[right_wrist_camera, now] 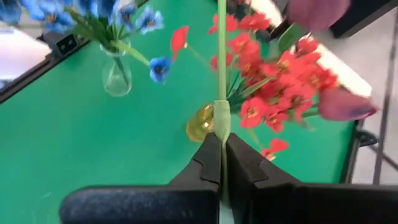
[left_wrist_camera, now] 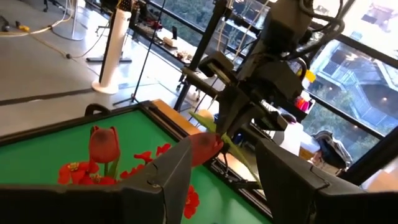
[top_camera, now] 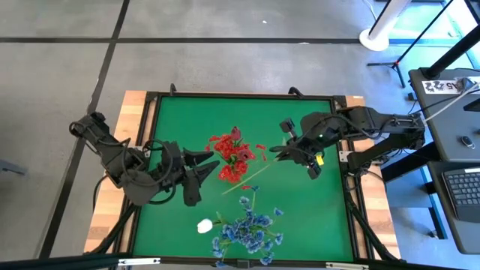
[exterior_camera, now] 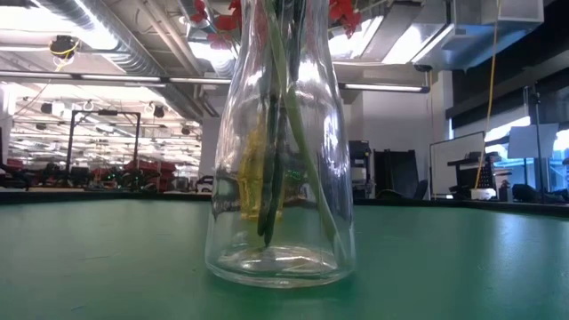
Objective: Sort flowers into vase by color
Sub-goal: Put the white tulip into the transparent vase
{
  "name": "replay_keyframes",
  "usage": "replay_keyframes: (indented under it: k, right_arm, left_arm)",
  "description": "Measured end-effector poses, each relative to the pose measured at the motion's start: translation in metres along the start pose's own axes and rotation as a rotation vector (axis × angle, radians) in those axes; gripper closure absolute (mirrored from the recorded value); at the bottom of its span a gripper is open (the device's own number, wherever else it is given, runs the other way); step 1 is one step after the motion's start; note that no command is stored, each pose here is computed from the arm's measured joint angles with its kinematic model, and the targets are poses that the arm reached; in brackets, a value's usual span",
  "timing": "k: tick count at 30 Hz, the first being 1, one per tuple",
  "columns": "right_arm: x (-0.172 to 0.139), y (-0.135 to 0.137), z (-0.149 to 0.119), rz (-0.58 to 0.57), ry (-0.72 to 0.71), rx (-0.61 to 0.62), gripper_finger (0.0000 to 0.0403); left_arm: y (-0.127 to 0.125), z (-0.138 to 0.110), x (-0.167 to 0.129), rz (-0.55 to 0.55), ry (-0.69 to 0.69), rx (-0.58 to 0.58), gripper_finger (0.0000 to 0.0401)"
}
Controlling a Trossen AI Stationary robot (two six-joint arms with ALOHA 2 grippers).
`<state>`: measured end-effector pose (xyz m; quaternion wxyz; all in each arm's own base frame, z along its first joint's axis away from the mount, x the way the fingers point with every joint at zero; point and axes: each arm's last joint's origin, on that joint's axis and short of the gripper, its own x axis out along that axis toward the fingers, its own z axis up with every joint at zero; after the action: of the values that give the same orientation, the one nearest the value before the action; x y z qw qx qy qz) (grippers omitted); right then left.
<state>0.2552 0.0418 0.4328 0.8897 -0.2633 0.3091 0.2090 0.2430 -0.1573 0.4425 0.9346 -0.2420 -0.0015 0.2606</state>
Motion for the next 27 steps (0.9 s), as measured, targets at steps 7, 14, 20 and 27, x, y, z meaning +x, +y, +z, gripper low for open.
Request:
replay_keyframes:
  k: [7,14,20,27]
  right_arm:
    - [0.019,-0.002,-0.001,0.030,0.049,0.004,0.0398]
    - [0.041,-0.005,0.001,0.062,0.060,0.078,0.0398]
    - [0.055,0.001,-0.003,0.139,-0.058,0.136,0.0400]
    - [0.071,0.013,-0.026,0.131,-0.100,0.192,0.0401]
  left_arm:
    - [0.003,-0.004,0.000,0.018,0.016,-0.019,0.0228]
    - [0.003,-0.006,0.000,0.022,0.021,-0.001,0.0228]
    - [0.004,-0.014,-0.004,0.031,0.039,0.039,0.0228]
    - [0.001,-0.019,-0.005,0.047,0.016,0.068,0.0228]
